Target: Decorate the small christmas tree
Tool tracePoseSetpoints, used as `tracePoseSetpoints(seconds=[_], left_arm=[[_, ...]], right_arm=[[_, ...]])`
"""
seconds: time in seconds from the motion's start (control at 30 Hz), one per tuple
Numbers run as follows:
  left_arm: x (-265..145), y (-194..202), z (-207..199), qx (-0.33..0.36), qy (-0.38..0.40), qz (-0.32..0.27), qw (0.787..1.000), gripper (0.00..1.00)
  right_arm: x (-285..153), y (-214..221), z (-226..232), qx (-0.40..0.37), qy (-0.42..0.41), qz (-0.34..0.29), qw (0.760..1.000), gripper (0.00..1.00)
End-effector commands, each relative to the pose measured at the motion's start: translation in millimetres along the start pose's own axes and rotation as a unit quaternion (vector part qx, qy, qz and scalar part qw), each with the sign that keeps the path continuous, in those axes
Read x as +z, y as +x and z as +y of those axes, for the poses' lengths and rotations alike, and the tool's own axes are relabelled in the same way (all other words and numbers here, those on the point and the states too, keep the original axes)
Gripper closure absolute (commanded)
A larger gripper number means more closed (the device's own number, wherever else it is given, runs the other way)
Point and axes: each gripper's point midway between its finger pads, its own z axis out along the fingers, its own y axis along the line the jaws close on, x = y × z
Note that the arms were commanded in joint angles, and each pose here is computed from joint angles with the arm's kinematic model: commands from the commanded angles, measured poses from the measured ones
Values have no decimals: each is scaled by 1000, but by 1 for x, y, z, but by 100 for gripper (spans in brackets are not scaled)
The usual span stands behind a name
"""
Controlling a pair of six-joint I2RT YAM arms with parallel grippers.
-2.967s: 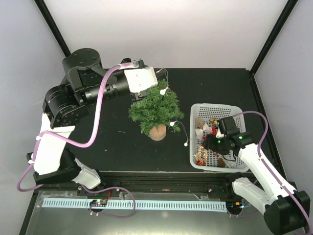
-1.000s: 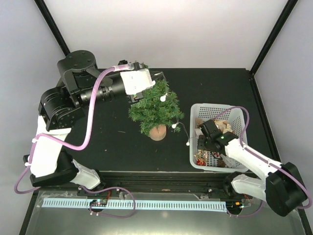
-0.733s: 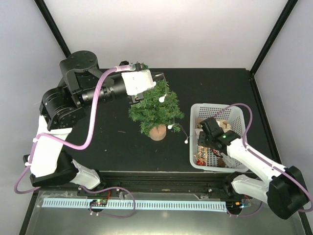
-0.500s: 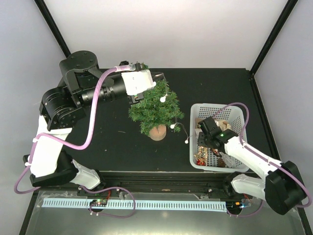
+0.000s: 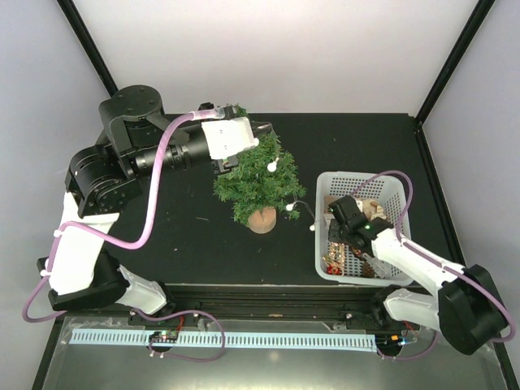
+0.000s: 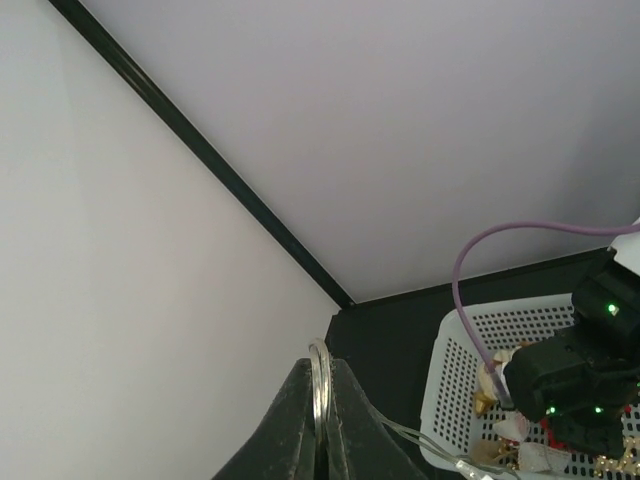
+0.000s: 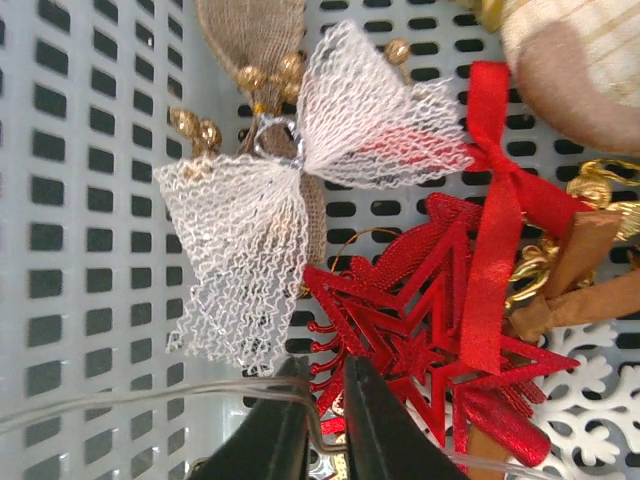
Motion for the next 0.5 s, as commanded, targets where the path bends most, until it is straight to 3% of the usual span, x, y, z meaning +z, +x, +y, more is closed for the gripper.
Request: tracePoseSetpoints(seconds=[0.0,0.1,0.47], left_arm=[[-15,-8,5,-1,-13,-13,1000,96],[-18,-6,5,-2,-17,-10,1000,97],[-25,16,8,20,-40,37,998,94]], right_arm=[[-16,-19,-7,26,9,-55,998,90],[-38,-30,-15,51,14,-82,995,99],[-136,-81,-18,95,-36,-184,978,99]])
